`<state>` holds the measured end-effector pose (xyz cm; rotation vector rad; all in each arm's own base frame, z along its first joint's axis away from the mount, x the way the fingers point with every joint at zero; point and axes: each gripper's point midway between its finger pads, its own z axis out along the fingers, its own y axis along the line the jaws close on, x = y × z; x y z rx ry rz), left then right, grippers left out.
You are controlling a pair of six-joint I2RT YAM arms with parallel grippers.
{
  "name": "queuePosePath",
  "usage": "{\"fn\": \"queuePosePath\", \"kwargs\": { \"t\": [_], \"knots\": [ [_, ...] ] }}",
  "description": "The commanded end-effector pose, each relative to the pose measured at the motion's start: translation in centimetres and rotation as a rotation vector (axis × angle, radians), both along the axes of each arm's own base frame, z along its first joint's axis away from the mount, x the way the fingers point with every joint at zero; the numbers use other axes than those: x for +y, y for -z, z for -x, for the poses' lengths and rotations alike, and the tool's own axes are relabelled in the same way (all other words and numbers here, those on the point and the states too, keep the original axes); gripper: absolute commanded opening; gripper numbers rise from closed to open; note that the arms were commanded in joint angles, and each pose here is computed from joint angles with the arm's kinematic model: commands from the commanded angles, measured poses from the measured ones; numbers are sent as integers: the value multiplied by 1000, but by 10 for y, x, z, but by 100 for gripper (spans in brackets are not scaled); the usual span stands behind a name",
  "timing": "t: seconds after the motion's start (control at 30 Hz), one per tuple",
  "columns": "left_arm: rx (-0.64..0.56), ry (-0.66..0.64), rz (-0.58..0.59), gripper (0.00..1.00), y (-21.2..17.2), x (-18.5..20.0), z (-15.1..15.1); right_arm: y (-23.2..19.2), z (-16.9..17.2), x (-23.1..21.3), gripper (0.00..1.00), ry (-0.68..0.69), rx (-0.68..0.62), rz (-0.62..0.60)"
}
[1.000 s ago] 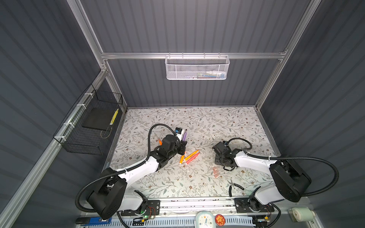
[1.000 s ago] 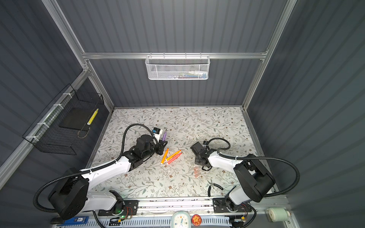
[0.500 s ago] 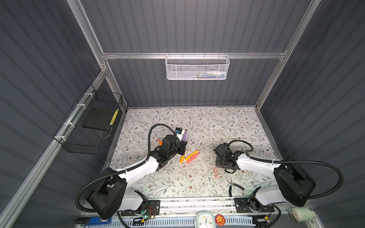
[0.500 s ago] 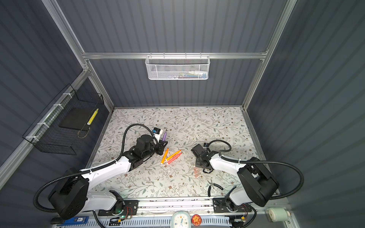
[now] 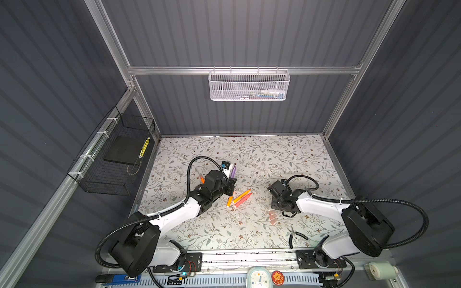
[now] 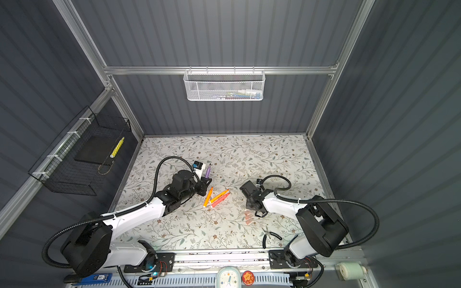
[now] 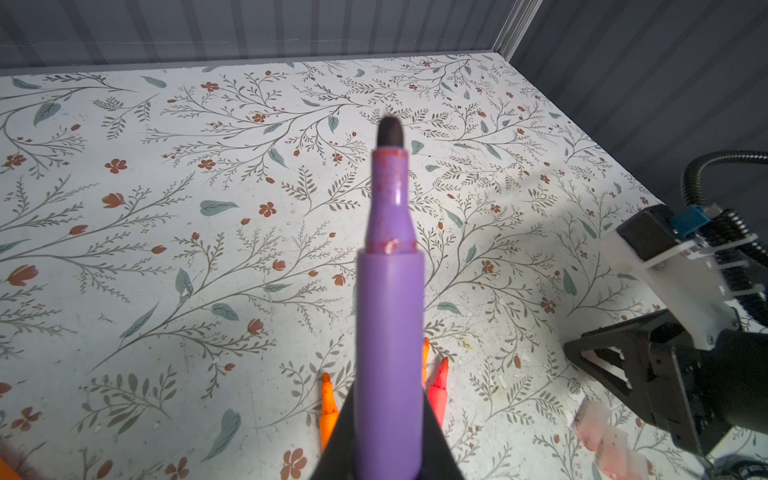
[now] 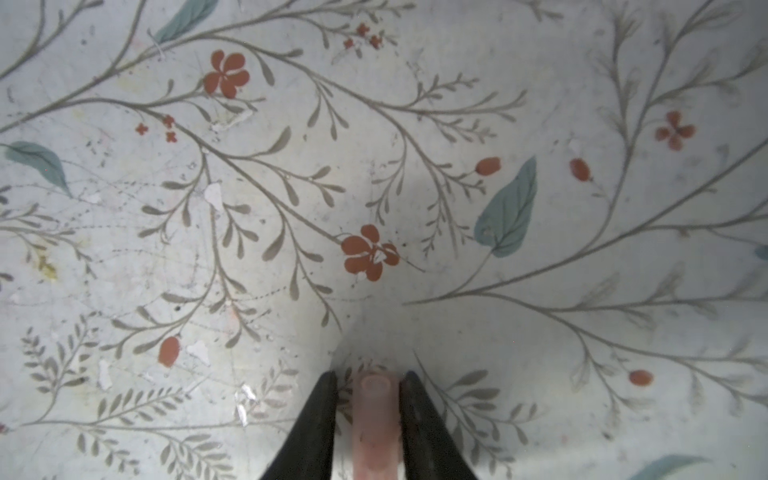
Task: Insert the pens into the pen caps
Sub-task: 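Close the right gripper on a translucent pink cap and lift it, then carry the pink cap over the purple marker tip held by the left gripper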
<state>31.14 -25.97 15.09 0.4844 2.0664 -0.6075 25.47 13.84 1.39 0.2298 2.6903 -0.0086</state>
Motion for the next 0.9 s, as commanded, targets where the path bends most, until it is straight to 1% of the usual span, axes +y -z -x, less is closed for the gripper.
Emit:
{"fn": "queuePosePath", "kwargs": {
  "t": [0.0, 0.2, 0.3, 0.37, 0.5, 0.57, 0.67, 0.8, 0.87],
  "knots": [
    [-14, 21, 21, 0, -11, -4, 2, 25, 23, -19, 24, 3, 115, 86],
    [-15, 31, 28, 0, -13, -5, 3, 27, 22, -15, 12, 3, 119, 73],
    [-10, 43, 30, 0, -11, -7, 4, 17, 18, -13, 10, 6, 88, 53],
    [-6, 60, 39, 0, -11, -11, 5, 2, 11, -9, 8, 9, 36, 20],
    [-2, 94, 54, 0, -10, -17, 9, -38, 2, -2, 3, 23, -91, -81],
    [-3, 111, 61, 0, -10, -20, 11, -65, -7, 2, 0, 27, -188, -140],
    [-5, 141, 79, 0, -11, -25, 15, -105, -12, 2, 0, 40, -318, -220],
    [-16, 205, 113, 0, -14, -34, 23, -157, -16, 13, 0, 4, -511, -394],
    [-29, 266, 143, 0, -18, -42, 32, -183, -18, 19, 0, -7, -610, -486]
  ]
}}
